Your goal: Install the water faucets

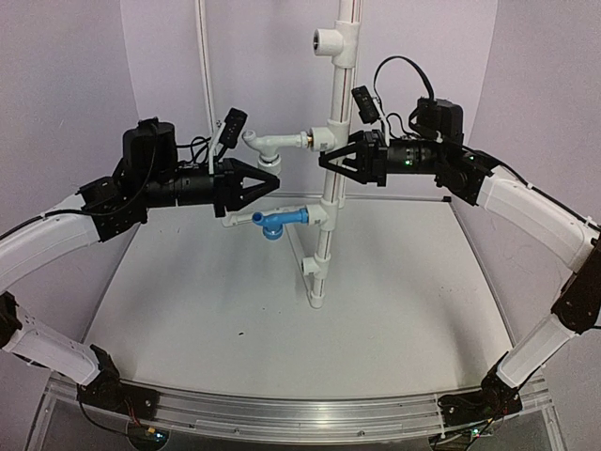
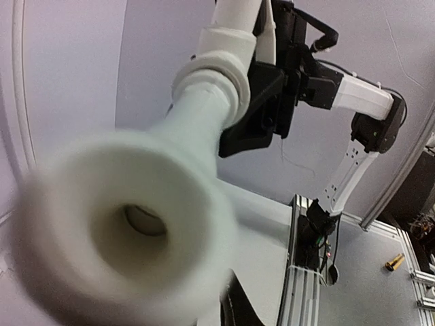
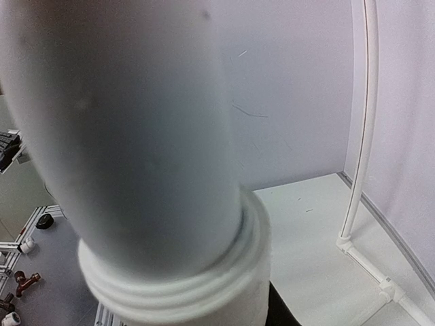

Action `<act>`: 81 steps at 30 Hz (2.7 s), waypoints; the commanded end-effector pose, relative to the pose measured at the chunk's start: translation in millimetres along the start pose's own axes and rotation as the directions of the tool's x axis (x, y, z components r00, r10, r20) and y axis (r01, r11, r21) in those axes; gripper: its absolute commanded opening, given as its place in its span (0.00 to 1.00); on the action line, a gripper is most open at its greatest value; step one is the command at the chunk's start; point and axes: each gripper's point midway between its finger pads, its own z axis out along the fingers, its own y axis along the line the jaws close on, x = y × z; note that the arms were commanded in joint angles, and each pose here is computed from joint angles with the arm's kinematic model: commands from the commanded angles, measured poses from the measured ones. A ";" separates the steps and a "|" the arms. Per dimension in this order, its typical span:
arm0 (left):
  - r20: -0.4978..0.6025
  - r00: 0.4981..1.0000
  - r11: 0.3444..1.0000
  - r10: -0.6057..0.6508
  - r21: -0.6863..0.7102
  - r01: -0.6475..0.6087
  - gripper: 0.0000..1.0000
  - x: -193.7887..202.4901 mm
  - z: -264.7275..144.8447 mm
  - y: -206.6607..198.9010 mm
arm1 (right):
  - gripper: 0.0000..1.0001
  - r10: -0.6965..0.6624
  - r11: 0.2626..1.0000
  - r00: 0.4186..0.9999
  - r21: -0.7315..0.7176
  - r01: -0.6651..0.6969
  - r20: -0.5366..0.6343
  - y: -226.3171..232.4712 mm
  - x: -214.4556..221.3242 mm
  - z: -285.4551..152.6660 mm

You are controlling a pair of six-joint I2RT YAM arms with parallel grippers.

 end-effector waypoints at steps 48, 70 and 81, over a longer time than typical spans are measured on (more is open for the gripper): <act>0.365 0.907 0.977 -0.208 0.032 0.211 0.14 -46.5 -27.4 63.8 | 0.00 0.092 0.996 0.996 0.016 -0.093 0.021 7.1 -14.9 -13.1; 0.255 0.903 0.930 -0.346 0.220 0.294 0.14 -39.8 4.8 50.5 | 0.00 0.099 0.995 0.995 0.002 -0.099 0.017 9.1 -13.0 -12.7; 0.311 0.898 0.931 -0.311 0.292 0.221 0.14 -73.5 4.6 40.4 | 0.00 0.101 0.995 0.995 0.002 -0.101 0.012 13.8 -8.4 -16.4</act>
